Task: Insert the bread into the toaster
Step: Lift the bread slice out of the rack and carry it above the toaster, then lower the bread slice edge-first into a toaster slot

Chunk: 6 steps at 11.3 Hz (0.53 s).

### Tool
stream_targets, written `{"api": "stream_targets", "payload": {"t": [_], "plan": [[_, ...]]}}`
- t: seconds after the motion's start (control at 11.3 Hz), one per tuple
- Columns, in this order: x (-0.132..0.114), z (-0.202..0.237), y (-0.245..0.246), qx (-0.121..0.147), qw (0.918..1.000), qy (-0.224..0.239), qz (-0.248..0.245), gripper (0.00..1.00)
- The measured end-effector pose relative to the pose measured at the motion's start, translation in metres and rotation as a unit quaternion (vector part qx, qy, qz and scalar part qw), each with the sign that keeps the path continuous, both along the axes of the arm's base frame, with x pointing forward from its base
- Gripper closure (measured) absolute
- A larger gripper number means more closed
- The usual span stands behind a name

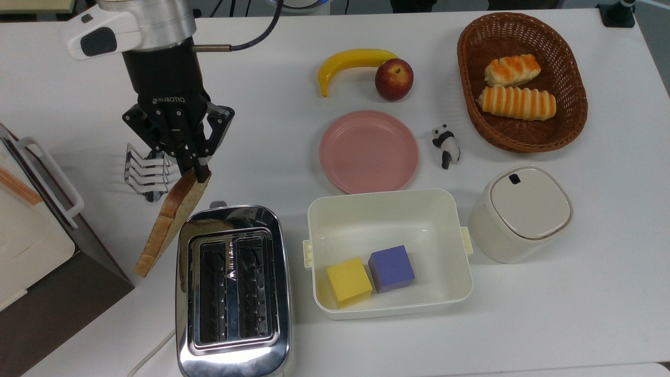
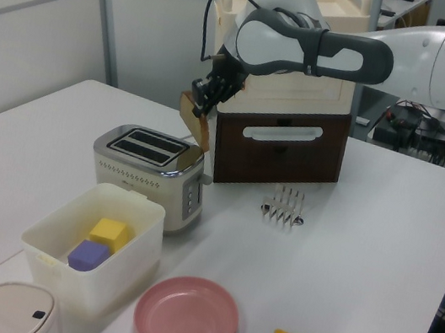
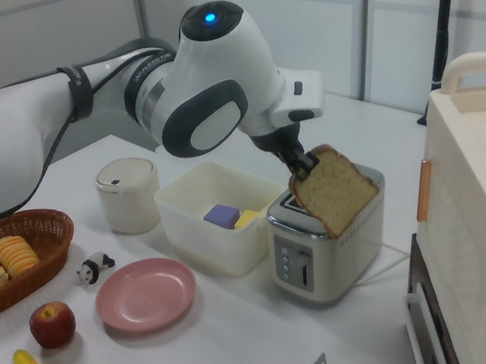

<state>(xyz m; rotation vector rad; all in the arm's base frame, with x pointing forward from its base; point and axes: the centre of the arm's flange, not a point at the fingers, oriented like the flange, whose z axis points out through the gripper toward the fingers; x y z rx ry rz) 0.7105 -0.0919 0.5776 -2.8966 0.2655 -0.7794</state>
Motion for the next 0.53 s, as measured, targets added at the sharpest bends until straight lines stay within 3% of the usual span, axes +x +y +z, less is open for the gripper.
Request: {"api": "stream_targets", "payload": {"t": [0.27,0.53], "plan": [[0.008,0.01,0.022,0.025,0.9983,-0.052,0.001,0.83],[0.014,0.003,0.042,0.029,0.9979,-0.056,0.011,0.83]]}}
